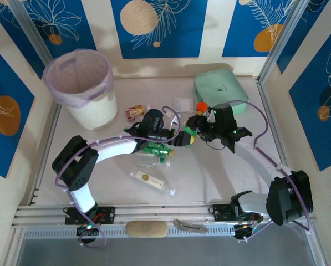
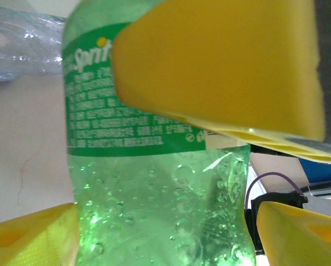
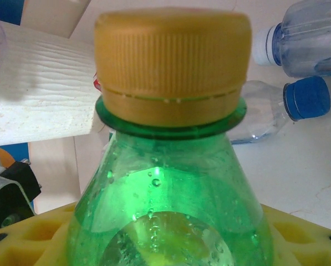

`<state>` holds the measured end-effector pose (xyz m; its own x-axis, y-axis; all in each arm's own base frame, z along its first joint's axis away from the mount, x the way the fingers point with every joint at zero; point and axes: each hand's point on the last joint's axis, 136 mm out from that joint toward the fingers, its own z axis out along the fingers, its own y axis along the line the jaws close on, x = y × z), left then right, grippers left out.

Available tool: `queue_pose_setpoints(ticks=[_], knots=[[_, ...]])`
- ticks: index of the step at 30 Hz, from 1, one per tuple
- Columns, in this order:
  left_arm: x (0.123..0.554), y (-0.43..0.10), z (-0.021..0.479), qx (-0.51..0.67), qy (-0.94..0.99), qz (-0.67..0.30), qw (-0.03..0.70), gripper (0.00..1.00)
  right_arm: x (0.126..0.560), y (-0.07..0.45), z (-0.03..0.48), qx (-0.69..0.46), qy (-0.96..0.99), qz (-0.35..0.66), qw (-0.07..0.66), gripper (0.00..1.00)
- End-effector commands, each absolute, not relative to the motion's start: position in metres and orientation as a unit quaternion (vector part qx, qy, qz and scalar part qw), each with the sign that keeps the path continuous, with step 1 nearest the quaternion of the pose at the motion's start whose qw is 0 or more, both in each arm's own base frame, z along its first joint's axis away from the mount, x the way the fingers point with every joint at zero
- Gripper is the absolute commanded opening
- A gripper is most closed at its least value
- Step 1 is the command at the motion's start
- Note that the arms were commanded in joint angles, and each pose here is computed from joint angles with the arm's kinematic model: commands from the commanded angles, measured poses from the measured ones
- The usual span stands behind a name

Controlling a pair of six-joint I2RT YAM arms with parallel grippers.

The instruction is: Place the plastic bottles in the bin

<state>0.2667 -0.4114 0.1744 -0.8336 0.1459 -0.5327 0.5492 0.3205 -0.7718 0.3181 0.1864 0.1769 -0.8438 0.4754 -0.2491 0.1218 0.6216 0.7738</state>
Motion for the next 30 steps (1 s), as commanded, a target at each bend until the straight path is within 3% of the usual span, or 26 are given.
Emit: queue_pose_setpoints(ticks=[1,2,7,14,20,25,30], knots=[[0.264,-0.421,0.189,0.24,0.772,-0.557,0.191,0.64,0.319,0.193,0.191,0.155,0.866,0.417,0.228,0.51],[0.264,-0.421,0.19,0.24,0.771,-0.557,0.192,0.59,0.319,0.193,0.191,0.155,0.866,0.416,0.229,0.51],[0.266,-0.419,0.189,0.237,0.775,-0.551,0.198,0.54,0.318,0.191,0.192,0.154,0.867,0.413,0.234,0.53],[0.275,-0.41,0.18,0.215,0.794,-0.53,0.208,0.53,0.322,0.169,0.208,0.166,0.866,0.396,0.256,0.77],[0.286,-0.395,0.181,0.198,0.803,-0.516,0.223,0.53,0.323,0.141,0.223,0.189,0.858,0.379,0.292,0.84],[0.305,-0.366,0.205,0.208,0.816,-0.466,0.273,0.53,0.323,0.13,0.218,0.208,0.852,0.379,0.296,0.87],[0.333,-0.327,0.249,0.214,0.822,-0.395,0.351,0.52,0.325,0.137,0.211,0.206,0.849,0.393,0.287,0.97]])
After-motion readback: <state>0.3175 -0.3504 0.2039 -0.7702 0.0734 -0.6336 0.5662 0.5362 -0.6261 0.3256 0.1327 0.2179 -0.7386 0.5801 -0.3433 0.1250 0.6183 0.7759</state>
